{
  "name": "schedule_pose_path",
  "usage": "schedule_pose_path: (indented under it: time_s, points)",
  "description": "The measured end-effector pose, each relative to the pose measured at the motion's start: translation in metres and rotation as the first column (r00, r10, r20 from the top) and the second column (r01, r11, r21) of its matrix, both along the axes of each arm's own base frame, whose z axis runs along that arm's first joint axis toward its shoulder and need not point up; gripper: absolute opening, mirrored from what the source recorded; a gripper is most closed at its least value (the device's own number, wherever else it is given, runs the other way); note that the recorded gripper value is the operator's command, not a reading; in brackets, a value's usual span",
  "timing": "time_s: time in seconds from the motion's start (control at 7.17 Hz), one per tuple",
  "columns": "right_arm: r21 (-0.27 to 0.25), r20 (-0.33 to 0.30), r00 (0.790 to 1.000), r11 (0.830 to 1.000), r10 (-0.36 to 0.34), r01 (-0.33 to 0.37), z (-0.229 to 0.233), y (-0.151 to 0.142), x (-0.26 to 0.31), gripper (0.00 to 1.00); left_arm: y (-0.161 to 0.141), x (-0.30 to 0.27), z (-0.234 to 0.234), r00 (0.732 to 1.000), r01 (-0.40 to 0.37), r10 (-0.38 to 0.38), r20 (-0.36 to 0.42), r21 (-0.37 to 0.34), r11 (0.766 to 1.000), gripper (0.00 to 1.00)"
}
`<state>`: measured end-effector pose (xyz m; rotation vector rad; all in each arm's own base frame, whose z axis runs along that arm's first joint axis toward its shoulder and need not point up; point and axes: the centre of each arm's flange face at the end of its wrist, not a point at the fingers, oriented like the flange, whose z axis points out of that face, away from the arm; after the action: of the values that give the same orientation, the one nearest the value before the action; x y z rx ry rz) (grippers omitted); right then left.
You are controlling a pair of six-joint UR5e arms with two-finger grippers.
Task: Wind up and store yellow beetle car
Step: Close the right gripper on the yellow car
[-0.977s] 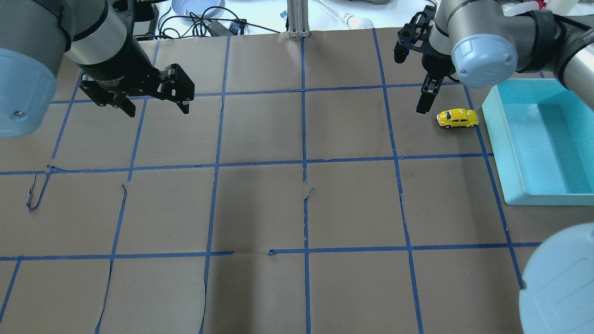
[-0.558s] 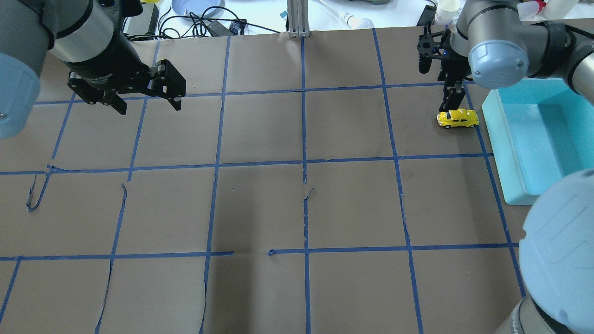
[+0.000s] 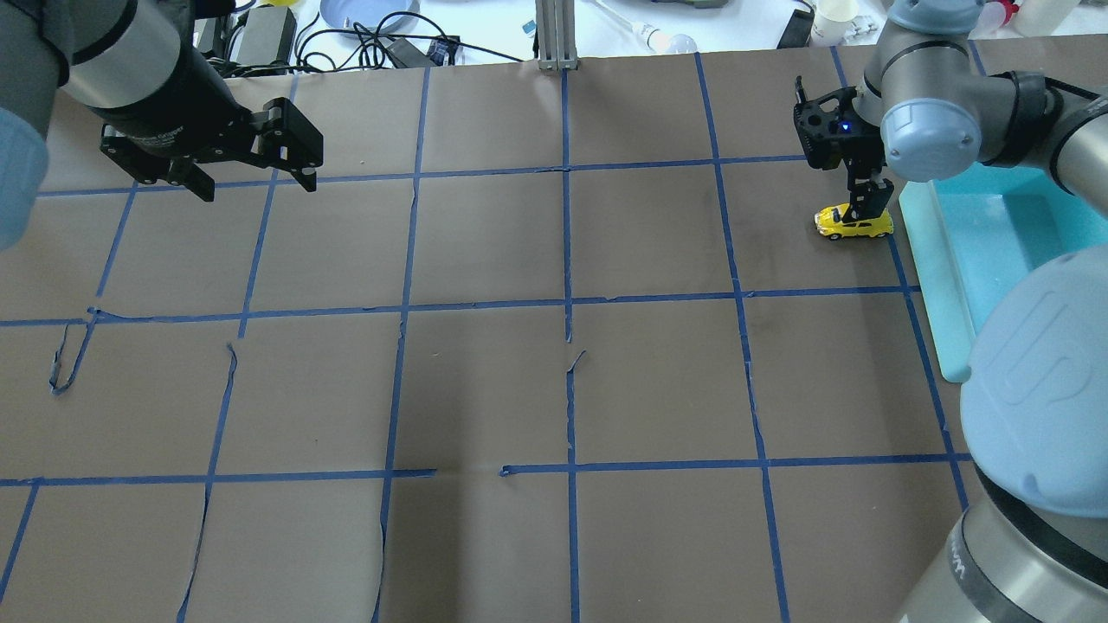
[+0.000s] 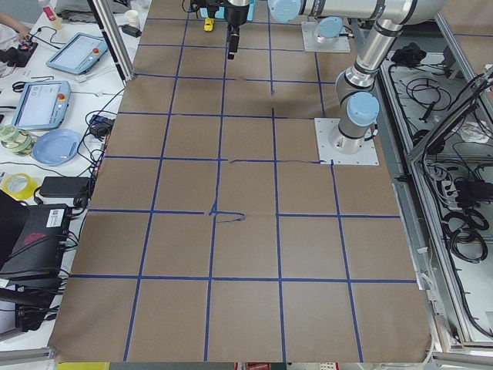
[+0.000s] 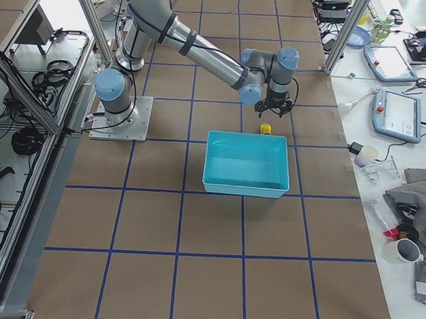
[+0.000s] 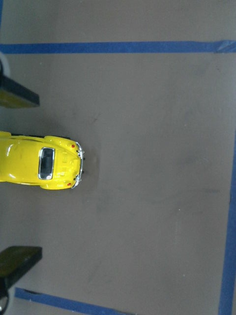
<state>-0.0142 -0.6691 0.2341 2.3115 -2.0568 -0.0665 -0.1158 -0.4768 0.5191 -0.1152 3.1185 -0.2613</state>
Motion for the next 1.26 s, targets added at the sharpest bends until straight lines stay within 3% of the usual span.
schedule_pose_path:
  time_s: [0.28, 0.7, 0.84, 1.26]
  points:
    - [0.023, 0.008, 1.000, 1.000, 0.011, -0.011, -0.017, 0.004, -0.020, 0.99, -0.001, 0.003, 0.001, 1.000, -0.004, 0.004, -0.001, -0.004, 1.000, 1.00]
    - [0.021, 0.010, 1.000, 1.000, 0.007, -0.007, -0.025, 0.005, -0.026, 0.85, 0.000, 0.003, 0.000, 1.000, -0.003, 0.003, 0.000, 0.000, 1.000, 1.00]
    - [0.024, 0.010, 1.000, 1.000, 0.006, -0.006, -0.028, 0.005, -0.026, 0.75, 0.000, 0.003, 0.000, 1.000, -0.003, 0.003, 0.000, 0.000, 1.000, 1.00]
    - [0.026, 0.012, 1.000, 1.000, 0.007, -0.007, -0.030, 0.005, -0.027, 0.14, 0.000, 0.002, -0.002, 1.000, -0.002, 0.002, -0.003, 0.003, 1.000, 1.00]
